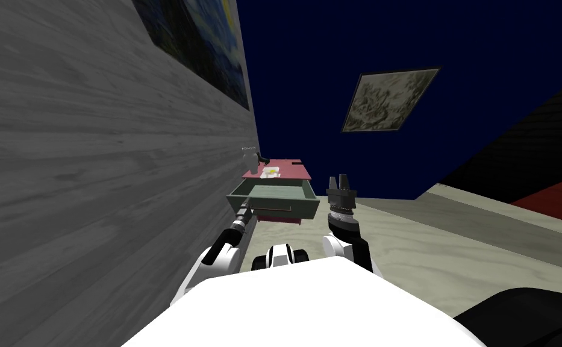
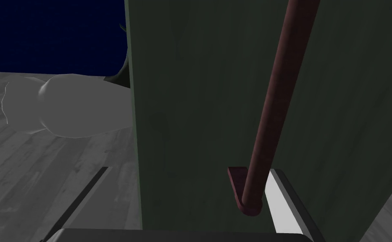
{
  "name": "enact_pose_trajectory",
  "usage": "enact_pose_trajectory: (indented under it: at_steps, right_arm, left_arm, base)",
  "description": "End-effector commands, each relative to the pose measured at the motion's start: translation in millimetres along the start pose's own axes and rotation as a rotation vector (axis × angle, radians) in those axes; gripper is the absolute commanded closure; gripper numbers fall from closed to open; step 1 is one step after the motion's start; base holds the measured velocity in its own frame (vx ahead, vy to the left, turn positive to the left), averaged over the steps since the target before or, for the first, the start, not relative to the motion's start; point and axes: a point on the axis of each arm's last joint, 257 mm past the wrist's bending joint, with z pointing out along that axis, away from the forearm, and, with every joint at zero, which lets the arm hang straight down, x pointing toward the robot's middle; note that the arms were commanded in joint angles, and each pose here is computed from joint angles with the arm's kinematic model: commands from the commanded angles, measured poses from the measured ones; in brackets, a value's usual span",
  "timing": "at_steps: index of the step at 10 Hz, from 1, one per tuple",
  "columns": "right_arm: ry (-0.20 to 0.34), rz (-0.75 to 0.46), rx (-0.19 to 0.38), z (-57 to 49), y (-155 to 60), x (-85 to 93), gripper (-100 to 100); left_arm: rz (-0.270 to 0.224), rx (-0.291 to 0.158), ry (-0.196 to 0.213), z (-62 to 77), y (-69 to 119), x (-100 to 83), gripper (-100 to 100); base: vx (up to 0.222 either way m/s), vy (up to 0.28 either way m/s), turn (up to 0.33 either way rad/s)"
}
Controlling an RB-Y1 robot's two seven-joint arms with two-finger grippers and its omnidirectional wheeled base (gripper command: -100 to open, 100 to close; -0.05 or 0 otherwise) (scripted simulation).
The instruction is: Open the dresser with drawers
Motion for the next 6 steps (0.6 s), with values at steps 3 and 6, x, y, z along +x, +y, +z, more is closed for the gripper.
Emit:
enact_pose_trajectory:
  at_steps: [3, 6]
  right_arm:
    - [0.000, 0.000, 0.000, 0.0, 0.0, 0.0, 0]
    - [0.000, 0.000, 0.000, 0.0, 0.0, 0.0, 0]
  left_arm:
    - [0.000, -0.012, -0.002, -0.9, 4.7, -1.1, 0]
    - [0.000, -0.018, -0.004, -1.3, 6.9, -1.7, 0]
  base:
    - [0.000, 0.000, 0.000]
    - [0.000, 0.000, 0.000]
